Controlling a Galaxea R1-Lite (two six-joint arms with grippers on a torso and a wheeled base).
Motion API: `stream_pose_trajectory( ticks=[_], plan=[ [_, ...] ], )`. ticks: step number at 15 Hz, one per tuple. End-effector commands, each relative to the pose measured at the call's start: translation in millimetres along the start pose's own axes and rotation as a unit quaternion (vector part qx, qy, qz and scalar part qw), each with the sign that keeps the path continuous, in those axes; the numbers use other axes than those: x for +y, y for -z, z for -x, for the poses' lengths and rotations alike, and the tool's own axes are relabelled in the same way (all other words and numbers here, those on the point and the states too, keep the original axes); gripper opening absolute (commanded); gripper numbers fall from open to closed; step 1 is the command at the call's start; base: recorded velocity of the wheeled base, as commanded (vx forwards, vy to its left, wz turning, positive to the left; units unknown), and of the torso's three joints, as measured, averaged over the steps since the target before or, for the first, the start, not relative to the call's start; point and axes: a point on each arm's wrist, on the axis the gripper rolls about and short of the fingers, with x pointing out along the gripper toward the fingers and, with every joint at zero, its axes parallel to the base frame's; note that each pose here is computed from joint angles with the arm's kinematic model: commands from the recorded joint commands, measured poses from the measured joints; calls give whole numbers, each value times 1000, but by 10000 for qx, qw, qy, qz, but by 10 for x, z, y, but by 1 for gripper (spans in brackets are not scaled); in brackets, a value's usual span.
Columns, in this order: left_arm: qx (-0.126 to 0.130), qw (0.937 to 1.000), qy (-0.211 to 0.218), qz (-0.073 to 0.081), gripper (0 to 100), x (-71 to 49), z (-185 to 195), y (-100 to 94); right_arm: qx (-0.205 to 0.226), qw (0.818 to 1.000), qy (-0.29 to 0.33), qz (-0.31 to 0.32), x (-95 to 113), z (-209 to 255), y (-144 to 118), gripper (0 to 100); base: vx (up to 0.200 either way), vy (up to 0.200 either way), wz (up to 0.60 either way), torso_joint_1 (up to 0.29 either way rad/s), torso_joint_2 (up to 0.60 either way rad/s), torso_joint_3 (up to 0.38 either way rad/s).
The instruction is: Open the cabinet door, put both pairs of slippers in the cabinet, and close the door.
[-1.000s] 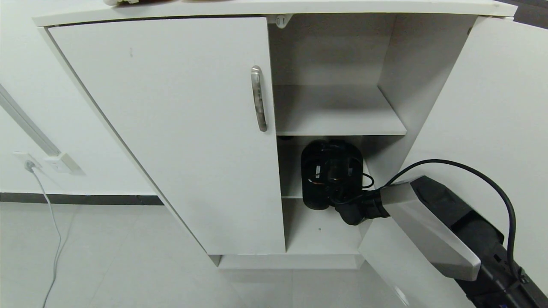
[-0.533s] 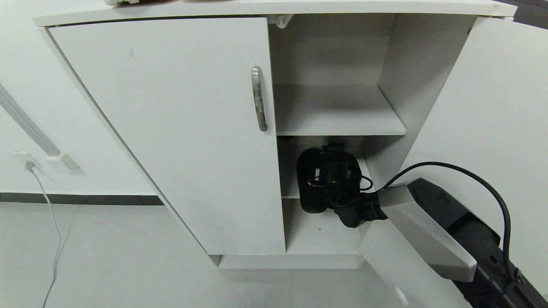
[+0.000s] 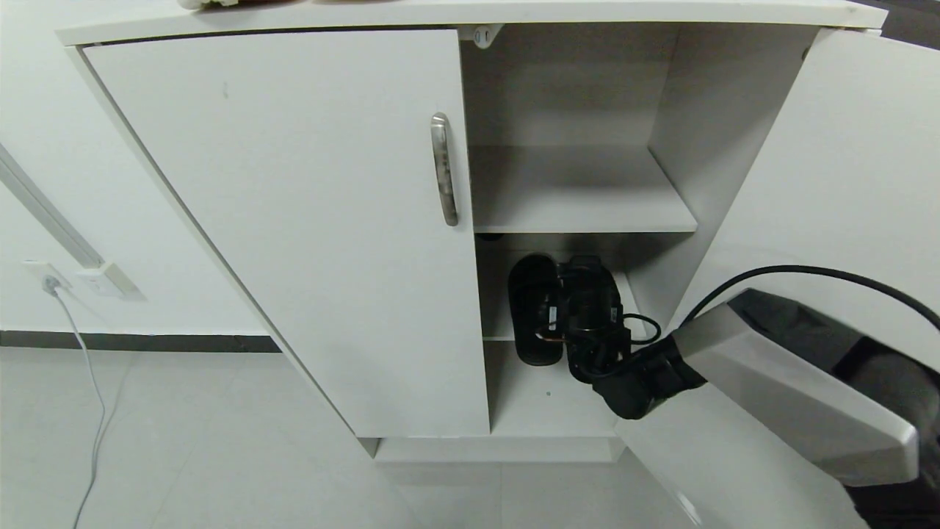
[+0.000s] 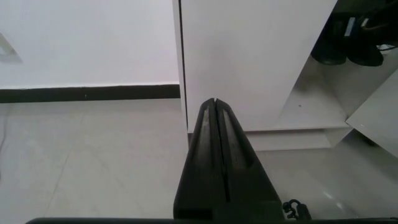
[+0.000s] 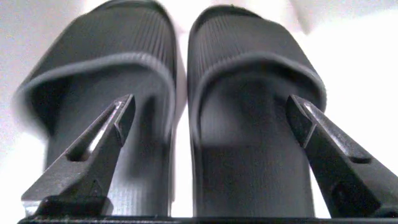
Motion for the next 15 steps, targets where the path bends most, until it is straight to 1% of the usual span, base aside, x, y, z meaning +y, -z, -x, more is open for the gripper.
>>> stream_pose_trajectory(
  ticks=[1,4,5,11,15],
  plan=[
    [7,10000,2,-6,0,0,-1,0,-107,9992,-369,-85,-118,668,-339,100,0,0,0,0,0,0],
    [7,10000,2,2,0,0,-1,0,34,9980,-622,-71,-302,1134,-246,100,0,0,0,0,0,0],
    [7,10000,10,2,0,-1,-1,0,86,9975,-699,-112,-321,1233,-215,100,0,0,0,0,0,0],
    [7,10000,25,2,0,-1,-1,0,54,9967,-796,-178,-277,1282,-243,100,0,0,0,0,0,0],
    [7,10000,25,2,0,-1,-1,0,74,9955,-930,-140,-214,1361,-224,100,-200,0,0,5,5,4]
  ],
)
